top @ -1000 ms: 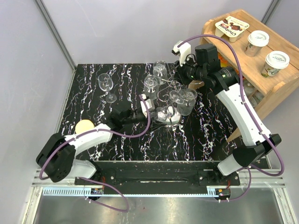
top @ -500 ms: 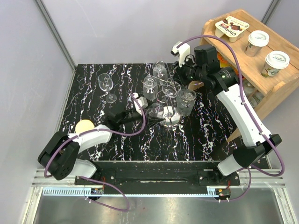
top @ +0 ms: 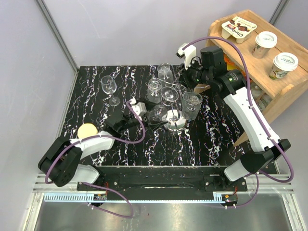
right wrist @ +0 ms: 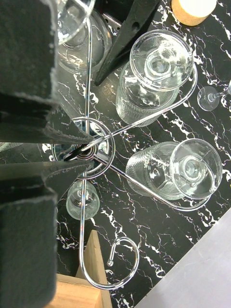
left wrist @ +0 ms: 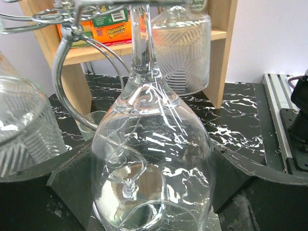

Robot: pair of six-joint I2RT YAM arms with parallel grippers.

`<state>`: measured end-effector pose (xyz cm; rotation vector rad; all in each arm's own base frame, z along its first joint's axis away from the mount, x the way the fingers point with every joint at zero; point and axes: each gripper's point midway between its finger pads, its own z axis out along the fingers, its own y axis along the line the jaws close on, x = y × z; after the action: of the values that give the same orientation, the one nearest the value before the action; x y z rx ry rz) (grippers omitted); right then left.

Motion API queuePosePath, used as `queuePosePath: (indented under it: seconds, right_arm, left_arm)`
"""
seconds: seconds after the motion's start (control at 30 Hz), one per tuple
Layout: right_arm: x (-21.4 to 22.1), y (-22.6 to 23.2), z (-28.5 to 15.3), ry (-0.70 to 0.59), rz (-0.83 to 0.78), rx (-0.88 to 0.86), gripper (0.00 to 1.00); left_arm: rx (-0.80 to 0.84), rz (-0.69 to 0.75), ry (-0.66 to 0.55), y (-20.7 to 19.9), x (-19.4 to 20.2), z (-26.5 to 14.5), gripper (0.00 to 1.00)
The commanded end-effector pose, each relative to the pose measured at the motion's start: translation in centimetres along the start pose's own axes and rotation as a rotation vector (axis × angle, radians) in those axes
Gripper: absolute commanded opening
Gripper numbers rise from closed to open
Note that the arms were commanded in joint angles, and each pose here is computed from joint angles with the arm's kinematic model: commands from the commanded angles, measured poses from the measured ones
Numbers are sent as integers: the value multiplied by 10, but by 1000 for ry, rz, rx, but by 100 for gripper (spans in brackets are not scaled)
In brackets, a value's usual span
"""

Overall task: Place the wine glass upside down on the wine glass rack
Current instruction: Turn the wine glass upside down at the wine rack.

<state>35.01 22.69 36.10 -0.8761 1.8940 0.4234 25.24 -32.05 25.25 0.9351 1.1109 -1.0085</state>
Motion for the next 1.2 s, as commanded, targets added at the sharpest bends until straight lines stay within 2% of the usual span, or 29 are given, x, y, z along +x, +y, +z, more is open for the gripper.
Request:
queuePosePath:
  seconds: [0.0,0.3,0.6,0.9,0.97,1.07,1.17]
  right_arm:
    - [-18,-1,-19,-70,0,32,0]
    - [-18,-2,-17,-69,1,30,0]
    - [-15,-2,-20,-67,-9,36,0]
    - [-15,-3,-23,-67,-23,45,0]
    - [-15,-3,-24,-68,-24,48,0]
    - [-13,-4,-24,-62,-25,49,0]
    - [-14,-3,-25,-62,-28,49,0]
  left_arm:
    - [49,125,-147,-12,-37,-4,0]
    - [63,123,-35,-12,-10,3,0]
    - [74,114,-28,-11,2,12,13]
    - [50,136,-9,-9,6,5,37]
    - [32,138,10,-5,8,5,45]
    - [27,127,44,-2,9,4,50]
    - [20,125,59,0,10,3,61]
